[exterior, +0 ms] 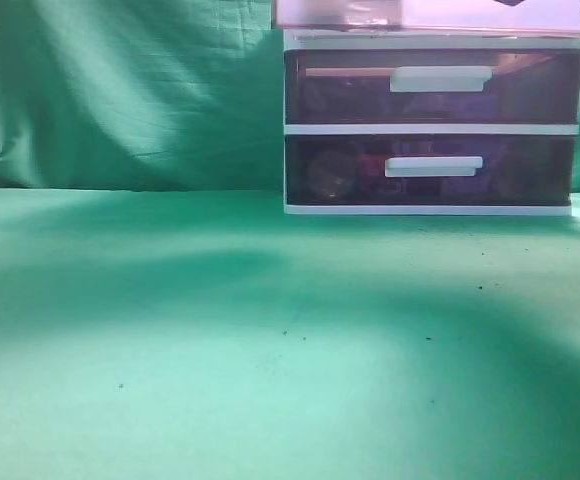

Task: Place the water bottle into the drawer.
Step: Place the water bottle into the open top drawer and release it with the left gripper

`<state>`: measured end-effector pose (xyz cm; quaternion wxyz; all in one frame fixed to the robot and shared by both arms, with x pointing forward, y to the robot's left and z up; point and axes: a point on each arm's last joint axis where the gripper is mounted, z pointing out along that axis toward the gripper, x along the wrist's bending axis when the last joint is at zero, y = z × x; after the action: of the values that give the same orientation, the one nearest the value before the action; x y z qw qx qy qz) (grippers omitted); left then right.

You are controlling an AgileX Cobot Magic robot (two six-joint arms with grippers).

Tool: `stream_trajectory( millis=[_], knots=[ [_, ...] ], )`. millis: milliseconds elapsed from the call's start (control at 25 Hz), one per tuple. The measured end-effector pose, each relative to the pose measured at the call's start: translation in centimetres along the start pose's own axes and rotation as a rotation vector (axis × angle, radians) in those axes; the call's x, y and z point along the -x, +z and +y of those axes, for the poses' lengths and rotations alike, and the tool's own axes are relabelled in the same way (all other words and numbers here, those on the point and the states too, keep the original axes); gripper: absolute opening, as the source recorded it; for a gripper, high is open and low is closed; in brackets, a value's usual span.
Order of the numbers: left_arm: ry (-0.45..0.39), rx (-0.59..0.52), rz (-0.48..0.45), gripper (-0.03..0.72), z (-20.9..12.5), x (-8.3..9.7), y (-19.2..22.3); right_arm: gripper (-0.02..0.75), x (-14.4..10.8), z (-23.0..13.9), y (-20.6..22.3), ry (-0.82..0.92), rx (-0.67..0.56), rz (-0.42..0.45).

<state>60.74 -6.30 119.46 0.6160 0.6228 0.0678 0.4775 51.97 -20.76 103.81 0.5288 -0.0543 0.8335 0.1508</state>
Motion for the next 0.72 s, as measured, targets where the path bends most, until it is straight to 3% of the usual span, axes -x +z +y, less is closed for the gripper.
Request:
stream_trajectory(
  millis=[120, 160, 240, 320, 560, 720],
  knots=[
    [-0.15, 0.097, 0.02, 0.577, 1.4, -0.6, -0.1, 0.083, 0.0, 0.0, 0.0, 0.004, -0.001, 0.002],
    [-0.166, 0.115, 0.024, 0.586, 1.8, -0.8, -0.1, 0.083, 0.0, 0.0, 0.0, 0.01, -0.002, 0.003],
    [-0.176, 0.126, 0.035, 0.532, 2.5, -1.3, -0.2, 0.083, 0.0, 0.0, 0.0, 0.019, -0.001, 0.004],
    [-0.16, 0.075, 0.046, 0.535, 3.4, -2.1, -0.6, 0.083, 0.0, 0.0, 0.0, 0.025, -0.001, 0.004],
    [-0.188, -0.325, 0.096, 0.535, 7.1, -6.5, -5.5, 0.083, -0.1, 0.0, 0.0, 0.03, -0.002, 0.006],
    [-0.206, -0.589, 0.098, 0.334, 8.1, -8.0, -9.2, 0.083, -0.1, 0.0, 0.0, 0.032, -0.003, 0.007]
  ],
)
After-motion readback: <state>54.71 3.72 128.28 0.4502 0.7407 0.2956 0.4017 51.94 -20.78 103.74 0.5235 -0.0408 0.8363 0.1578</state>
